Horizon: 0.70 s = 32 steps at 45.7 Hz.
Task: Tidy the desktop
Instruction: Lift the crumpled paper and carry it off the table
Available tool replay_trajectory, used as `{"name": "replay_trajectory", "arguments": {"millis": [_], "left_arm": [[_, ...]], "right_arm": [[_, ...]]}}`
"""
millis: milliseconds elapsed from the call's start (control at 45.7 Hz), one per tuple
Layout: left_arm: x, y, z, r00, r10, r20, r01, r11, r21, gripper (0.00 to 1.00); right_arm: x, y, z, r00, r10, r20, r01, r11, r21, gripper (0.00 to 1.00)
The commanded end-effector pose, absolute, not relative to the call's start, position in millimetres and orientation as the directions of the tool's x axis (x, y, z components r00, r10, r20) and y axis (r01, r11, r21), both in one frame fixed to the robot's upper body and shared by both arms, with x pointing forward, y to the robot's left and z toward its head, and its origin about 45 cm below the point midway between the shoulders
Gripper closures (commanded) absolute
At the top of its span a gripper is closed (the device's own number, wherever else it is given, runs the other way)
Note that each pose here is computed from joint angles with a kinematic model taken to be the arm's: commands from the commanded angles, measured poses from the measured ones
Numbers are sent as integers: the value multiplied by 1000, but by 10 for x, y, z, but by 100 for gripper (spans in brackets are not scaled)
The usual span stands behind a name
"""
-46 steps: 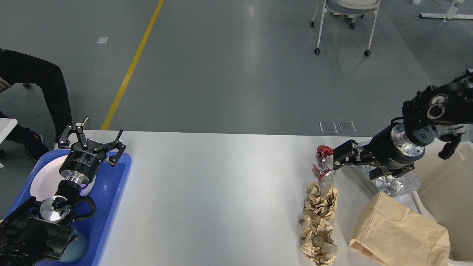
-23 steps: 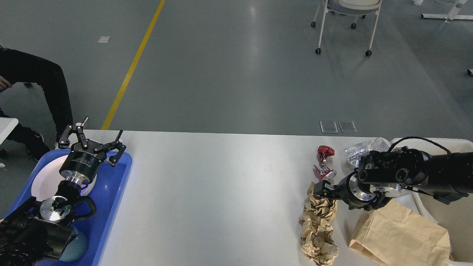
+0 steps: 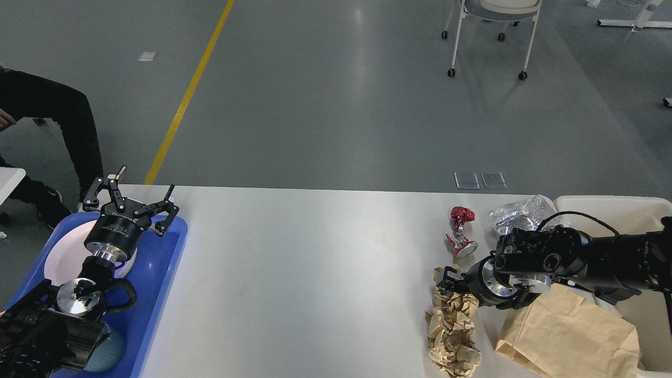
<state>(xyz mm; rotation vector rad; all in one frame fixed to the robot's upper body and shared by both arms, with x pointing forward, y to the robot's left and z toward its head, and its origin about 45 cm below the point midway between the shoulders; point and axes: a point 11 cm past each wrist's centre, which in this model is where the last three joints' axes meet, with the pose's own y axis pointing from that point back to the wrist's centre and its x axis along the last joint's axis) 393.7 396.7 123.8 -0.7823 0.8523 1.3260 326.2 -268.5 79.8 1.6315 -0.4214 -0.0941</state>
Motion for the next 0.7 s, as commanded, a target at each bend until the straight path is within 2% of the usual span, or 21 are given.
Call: {"name": "replay_trajectory", "arguments": {"millis": [0, 328, 678], "left_arm": [[3937, 3968, 1238, 47, 484, -874, -996, 91, -3, 4], [3937, 3968, 1238, 47, 484, -874, -996, 91, -3, 4], [3937, 3968, 1238, 47, 484, -874, -996, 91, -3, 4]], "right_arm": [[3367, -2639, 963, 922, -324, 211, -244, -65, 968, 100], [3704, -2778, 1888, 868, -397, 298, -381, -146, 913, 100], [3995, -2967, 4040, 817, -396, 418, -562, -391, 729, 100]]}}
